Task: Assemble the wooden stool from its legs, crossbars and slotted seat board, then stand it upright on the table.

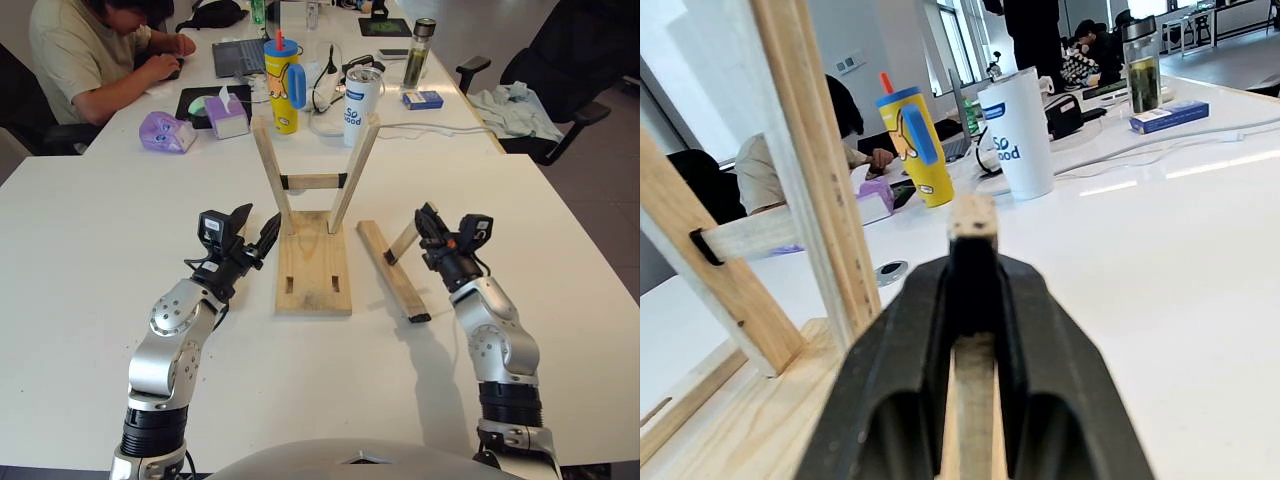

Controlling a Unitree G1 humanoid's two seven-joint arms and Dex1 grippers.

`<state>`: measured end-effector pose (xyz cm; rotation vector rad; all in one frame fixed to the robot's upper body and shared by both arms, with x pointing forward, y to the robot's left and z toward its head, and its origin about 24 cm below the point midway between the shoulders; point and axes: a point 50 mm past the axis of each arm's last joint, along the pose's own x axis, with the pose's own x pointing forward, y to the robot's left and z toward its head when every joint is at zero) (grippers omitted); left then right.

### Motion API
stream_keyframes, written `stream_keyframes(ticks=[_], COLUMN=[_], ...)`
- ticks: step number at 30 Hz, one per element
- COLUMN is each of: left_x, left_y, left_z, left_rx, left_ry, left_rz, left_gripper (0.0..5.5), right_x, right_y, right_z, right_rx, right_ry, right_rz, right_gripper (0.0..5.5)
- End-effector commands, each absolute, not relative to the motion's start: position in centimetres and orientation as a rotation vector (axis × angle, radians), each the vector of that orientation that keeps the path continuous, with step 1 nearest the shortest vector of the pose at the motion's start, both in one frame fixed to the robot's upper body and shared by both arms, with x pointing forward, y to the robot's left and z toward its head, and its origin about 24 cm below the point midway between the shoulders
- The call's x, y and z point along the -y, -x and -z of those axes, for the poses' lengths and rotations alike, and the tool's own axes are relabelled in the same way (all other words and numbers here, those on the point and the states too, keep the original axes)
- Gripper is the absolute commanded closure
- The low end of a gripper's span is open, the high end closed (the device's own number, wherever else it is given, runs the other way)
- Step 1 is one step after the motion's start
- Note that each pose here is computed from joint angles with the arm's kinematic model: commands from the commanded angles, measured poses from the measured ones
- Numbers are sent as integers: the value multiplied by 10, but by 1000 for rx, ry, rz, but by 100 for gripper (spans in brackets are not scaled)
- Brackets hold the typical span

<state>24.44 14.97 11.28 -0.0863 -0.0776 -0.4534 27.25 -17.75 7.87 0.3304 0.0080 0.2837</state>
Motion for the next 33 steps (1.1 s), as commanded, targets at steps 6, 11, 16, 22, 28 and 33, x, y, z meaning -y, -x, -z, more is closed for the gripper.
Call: stream_keyframes(ticks=[6,11,16,22,28,33], left_x=[-150,-150,-149,-148,-148,-148], left_y=[-244,-243,-242,-242,-243,-242], left_z=[-113,-112,-111,-110,-110,-111], left_rx=[75,74,74,71,68,66], left_ry=[77,80,82,81,77,75], left_rz=[448,440,439,446,453,461], left_gripper=[254,254,254,254,254,254], right_x=[183,174,169,171,172,176], right_y=[-272,-274,-275,-276,-275,-272], right_z=[-69,-87,-96,-94,-84,-78], right_rx=[-71,3,26,17,-26,-45], right_ry=[-214,-231,-239,-272,-288,-274], right_rz=[-236,-305,-322,-296,-277,-249], right_gripper=[506,506,506,506,506,506])
